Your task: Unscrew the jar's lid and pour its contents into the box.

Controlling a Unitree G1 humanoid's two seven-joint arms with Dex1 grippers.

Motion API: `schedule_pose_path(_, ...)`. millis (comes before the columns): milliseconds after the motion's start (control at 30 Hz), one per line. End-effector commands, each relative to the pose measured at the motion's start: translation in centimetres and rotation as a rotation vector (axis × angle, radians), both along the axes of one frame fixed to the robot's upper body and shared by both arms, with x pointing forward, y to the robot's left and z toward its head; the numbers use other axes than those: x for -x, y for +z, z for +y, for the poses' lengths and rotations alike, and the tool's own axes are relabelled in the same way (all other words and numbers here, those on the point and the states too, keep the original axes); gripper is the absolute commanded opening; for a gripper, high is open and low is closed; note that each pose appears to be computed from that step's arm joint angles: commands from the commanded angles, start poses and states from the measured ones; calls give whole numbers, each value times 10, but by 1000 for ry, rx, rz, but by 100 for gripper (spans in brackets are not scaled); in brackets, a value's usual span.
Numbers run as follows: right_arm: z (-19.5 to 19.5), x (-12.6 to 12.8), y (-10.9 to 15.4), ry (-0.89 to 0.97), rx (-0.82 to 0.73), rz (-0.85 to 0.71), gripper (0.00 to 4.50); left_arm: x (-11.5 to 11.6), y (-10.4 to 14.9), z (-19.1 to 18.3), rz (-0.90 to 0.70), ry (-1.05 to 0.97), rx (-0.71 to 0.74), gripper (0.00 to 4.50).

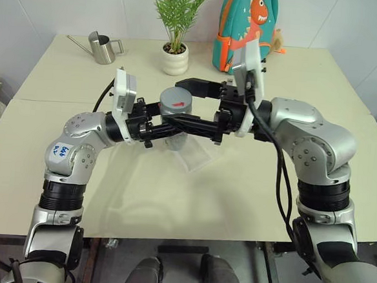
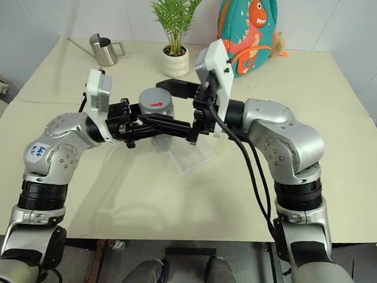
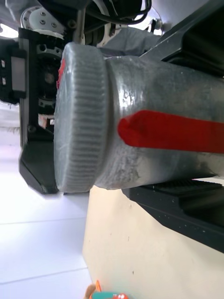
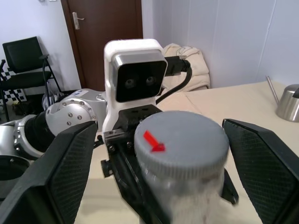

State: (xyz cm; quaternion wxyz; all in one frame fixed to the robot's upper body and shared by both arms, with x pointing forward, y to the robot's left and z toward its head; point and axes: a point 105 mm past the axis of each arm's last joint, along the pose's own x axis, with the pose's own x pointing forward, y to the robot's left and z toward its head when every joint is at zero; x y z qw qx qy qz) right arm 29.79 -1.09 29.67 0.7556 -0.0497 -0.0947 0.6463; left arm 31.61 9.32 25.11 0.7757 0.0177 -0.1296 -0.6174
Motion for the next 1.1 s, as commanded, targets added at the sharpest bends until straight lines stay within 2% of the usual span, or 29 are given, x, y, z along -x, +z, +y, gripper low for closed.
schedule_pose_path(33,5,-2,16,-9,-18,-74,448,9,8,-9,-60,-45,-7,235)
schedule_pose_path(267,6,-12,21,-9,-33,-102,448,17,9,-18,-70,-91,3,235)
schedule_pose_path(433,-10,-24,18,-41,-22,-111,448,20,14,-18,-76,-99,45,235)
schedule_pose_path(667,-47,-36,12,-100,12,-87,448,21,20,-17,-91,-104,73,235)
schedule_pose_path(967,-92,-37,8,-151,19,-15,448,20,22,-13,-99,-96,83,235)
schedule_pose_path(1100,-99,-34,8,-143,8,17,448,20,23,-10,-101,-90,86,235)
